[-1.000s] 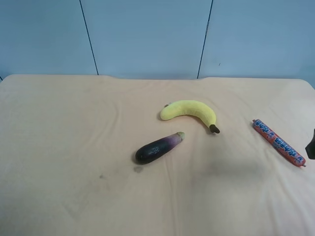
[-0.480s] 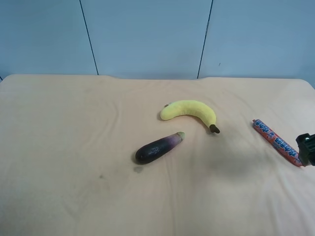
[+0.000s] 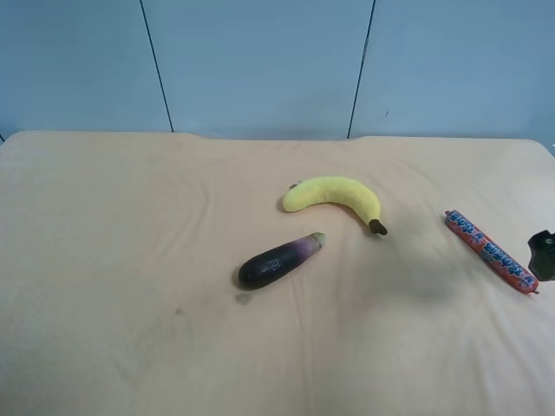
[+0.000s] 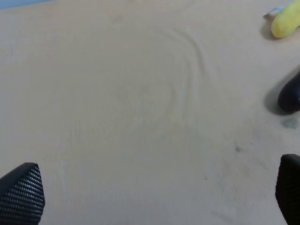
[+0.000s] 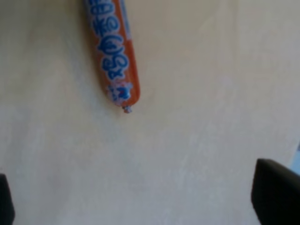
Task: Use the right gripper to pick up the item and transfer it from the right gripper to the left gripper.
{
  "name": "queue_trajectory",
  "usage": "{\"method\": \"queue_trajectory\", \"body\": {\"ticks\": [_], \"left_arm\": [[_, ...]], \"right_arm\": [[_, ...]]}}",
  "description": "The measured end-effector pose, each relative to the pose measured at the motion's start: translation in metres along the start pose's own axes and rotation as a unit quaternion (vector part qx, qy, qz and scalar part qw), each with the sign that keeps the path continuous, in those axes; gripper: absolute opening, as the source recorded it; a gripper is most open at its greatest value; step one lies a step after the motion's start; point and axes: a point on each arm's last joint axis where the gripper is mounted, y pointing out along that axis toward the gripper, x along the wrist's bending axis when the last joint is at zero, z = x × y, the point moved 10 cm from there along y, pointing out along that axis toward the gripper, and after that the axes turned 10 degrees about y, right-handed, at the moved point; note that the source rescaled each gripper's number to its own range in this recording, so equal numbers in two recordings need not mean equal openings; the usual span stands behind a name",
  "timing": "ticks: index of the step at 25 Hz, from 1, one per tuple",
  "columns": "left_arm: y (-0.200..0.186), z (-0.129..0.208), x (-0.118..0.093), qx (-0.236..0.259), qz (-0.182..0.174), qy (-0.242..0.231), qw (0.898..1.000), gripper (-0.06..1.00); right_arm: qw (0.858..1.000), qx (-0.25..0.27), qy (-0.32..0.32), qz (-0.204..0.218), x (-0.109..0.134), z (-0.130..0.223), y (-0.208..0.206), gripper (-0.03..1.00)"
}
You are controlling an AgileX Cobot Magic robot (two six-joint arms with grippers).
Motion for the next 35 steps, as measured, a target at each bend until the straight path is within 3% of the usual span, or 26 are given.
{"method": "queue_trajectory", "body": {"ticks": [4, 11, 35], "left_arm": [[0.000, 0.000, 0.000, 0.000, 0.000, 0.000, 1.000, 1.00], [0.000, 0.000, 0.000, 0.000, 0.000, 0.000, 1.000, 1.00], [0.000, 0.000, 0.000, 0.000, 0.000, 0.000, 1.000, 1.00]], "right_arm": [[0.999, 0.018, -0.041, -0.009, 0.001, 0.000, 0.016, 1.00], [0.998, 0.031, -0.048, -0.015, -0.008, 0.000, 0.041, 1.00], [0.996, -0.001, -0.079, -0.035, -0.002, -0.020, 0.090, 1.00]]}}
